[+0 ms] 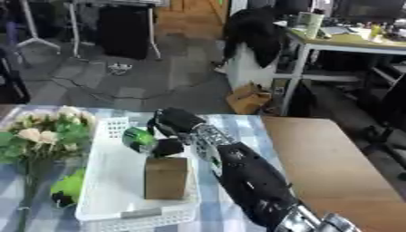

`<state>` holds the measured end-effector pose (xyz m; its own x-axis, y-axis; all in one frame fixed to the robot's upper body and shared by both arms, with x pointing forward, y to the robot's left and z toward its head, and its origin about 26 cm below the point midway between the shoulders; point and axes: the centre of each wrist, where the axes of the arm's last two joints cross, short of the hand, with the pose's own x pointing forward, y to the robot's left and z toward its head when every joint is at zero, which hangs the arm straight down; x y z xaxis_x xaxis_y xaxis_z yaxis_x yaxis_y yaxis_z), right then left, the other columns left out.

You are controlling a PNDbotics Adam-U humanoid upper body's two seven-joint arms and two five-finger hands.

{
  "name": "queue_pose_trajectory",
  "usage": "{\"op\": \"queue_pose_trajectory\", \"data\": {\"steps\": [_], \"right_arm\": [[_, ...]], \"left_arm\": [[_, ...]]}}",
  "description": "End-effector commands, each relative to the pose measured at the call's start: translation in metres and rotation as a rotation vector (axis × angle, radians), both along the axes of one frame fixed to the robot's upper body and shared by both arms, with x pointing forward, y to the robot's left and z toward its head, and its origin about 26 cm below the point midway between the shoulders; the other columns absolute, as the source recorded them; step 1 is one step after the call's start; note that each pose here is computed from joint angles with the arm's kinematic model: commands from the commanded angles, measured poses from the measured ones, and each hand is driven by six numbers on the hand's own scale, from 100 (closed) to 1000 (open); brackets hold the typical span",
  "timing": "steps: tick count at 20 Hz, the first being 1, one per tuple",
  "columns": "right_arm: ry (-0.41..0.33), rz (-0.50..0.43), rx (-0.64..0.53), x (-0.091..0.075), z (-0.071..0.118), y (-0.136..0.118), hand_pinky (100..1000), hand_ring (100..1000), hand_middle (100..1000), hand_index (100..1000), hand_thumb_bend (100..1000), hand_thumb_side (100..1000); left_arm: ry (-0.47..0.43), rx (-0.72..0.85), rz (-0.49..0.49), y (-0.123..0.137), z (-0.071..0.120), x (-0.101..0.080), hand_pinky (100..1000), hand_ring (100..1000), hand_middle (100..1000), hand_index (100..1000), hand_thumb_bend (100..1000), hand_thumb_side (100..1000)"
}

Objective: Pick up objects on the table and place them in the box.

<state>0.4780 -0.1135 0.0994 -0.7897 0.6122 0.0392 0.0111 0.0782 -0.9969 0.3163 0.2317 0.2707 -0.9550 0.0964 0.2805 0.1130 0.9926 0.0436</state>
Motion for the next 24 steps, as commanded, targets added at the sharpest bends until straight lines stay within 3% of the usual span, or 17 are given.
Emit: {"op": "queue_pose_trajectory", "data": {"steps": [1,2,3,4,6,12,16,24], "right_arm": [[-0.043,0.026,-0.014,0.005,0.009,-0.004,682,610,499,585,273,1000],[-0.044,0.032,-0.019,0.005,0.008,-0.004,809,796,744,764,341,1000],[-0.042,0.045,-0.036,0.005,0.007,-0.004,809,796,744,764,341,1000],[-0.039,0.055,-0.048,0.005,0.006,-0.004,845,869,822,828,362,1000],[-0.035,0.069,-0.066,0.006,0.005,-0.004,858,905,855,849,365,1000],[-0.031,0.082,-0.059,0.006,0.009,-0.002,865,924,875,871,365,1000],[-0.04,0.089,-0.012,0.01,0.027,-0.005,859,908,867,866,326,1000],[-0.075,0.06,0.215,0.02,0.113,-0.019,823,862,849,859,249,1000]], "left_arm": [[-0.027,0.01,-0.01,-0.002,0.007,-0.003,673,879,758,864,100,838],[-0.026,0.01,-0.01,-0.002,0.007,-0.003,673,877,758,865,100,838],[-0.025,0.011,-0.01,-0.001,0.007,-0.003,673,877,758,865,100,838],[-0.025,0.01,-0.009,-0.001,0.007,-0.003,673,876,758,865,100,839],[-0.023,0.01,-0.009,-0.001,0.006,-0.003,672,876,758,865,100,839],[-0.02,0.009,-0.005,0.0,0.005,-0.003,673,877,759,865,100,838],[-0.015,0.01,0.0,0.001,0.004,-0.003,673,877,759,865,100,838],[-0.004,0.017,0.012,0.003,0.002,-0.003,672,878,760,866,100,837]]}}
